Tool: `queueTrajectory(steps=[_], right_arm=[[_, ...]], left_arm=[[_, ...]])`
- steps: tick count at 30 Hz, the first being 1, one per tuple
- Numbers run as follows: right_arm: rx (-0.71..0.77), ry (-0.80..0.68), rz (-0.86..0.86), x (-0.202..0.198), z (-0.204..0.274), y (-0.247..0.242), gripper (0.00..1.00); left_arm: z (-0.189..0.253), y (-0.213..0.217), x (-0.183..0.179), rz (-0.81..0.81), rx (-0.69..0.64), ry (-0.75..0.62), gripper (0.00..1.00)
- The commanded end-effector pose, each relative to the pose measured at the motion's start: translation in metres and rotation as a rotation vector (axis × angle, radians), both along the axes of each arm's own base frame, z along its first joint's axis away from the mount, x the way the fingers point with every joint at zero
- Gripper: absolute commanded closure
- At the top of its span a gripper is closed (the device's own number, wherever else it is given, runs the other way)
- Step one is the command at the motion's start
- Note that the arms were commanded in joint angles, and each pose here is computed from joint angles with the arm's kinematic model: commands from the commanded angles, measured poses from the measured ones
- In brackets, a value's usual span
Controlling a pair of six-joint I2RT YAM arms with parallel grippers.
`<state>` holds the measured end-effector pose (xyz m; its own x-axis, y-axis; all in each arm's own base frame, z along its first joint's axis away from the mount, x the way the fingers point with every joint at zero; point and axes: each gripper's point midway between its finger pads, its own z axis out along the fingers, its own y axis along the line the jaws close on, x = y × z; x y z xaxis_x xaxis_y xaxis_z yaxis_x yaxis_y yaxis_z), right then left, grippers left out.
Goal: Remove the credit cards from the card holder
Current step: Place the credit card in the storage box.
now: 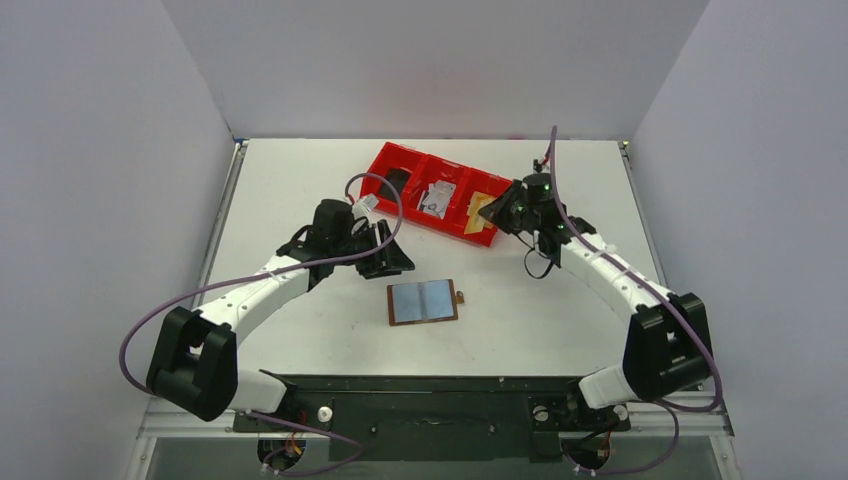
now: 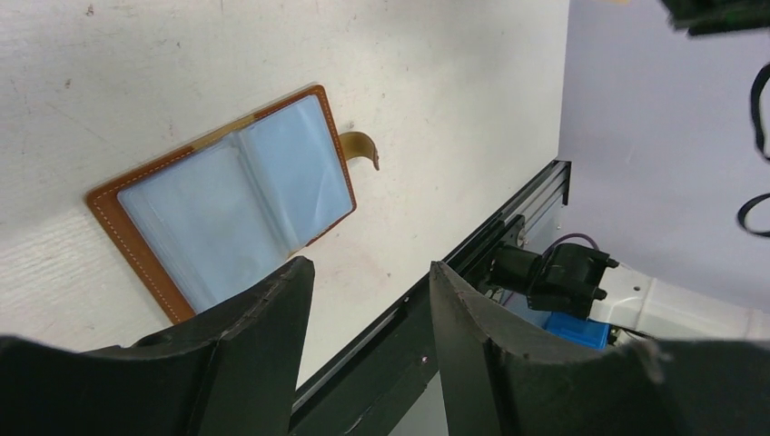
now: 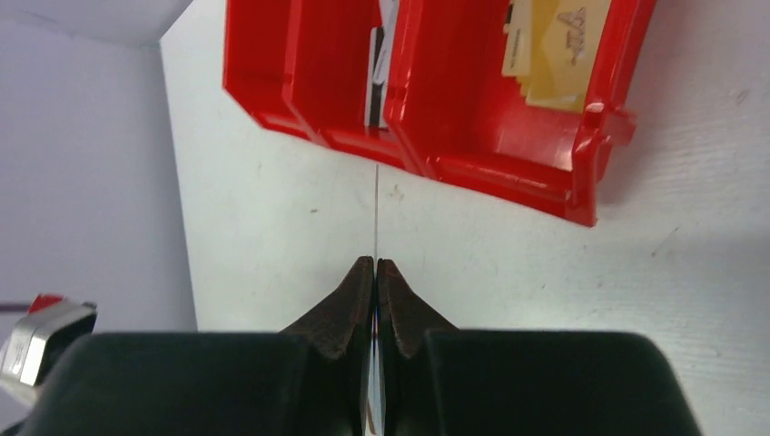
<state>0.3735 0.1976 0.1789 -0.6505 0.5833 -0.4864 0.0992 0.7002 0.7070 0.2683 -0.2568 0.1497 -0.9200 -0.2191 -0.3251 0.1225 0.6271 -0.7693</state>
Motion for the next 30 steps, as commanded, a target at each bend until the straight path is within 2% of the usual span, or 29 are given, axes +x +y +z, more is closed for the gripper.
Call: queueTrajectory(steps=[1,2,5,11,20,27,29,30], right_arm=[[-0.163,0.05,-0.069,0.034,-0.019,-0.021,1.0],[-0.17,0.033,-0.079,0.045,-0.009,-0.021,1.0],[-0.235,0.068,-0.097,0.067,-0.021,-0.025,1.0],[-0.239,0.117,-0.09,0.101,-0.042,-0.022,1.0],[-0.245,0.168,-0.08,0.135,-0.067,-0.025,1.0],[-0.259,0.205,-0.063,0.145,-0.08,-0.023,1.0],[-0.263,0.209,-0.057,0.146,-0.081,-0.023,0.95],[-0.263,0.206,-0.054,0.147,-0.08,-0.022,0.88]], left_arm=[[0.019,0.003,0.006,-0.023,0.017,-0.089,0.52],[0.02,0.002,0.006,-0.026,0.016,-0.091,0.52],[0.019,0.004,0.005,-0.032,0.026,-0.089,0.52],[0.023,0.003,0.001,-0.049,0.013,-0.095,0.52],[0.027,0.002,0.001,-0.053,0.006,-0.095,0.52],[0.029,0.002,0.004,-0.055,0.018,-0.091,0.52],[0.029,0.001,0.004,-0.056,0.019,-0.089,0.52],[0.029,0.001,0.004,-0.057,0.019,-0.087,0.52]])
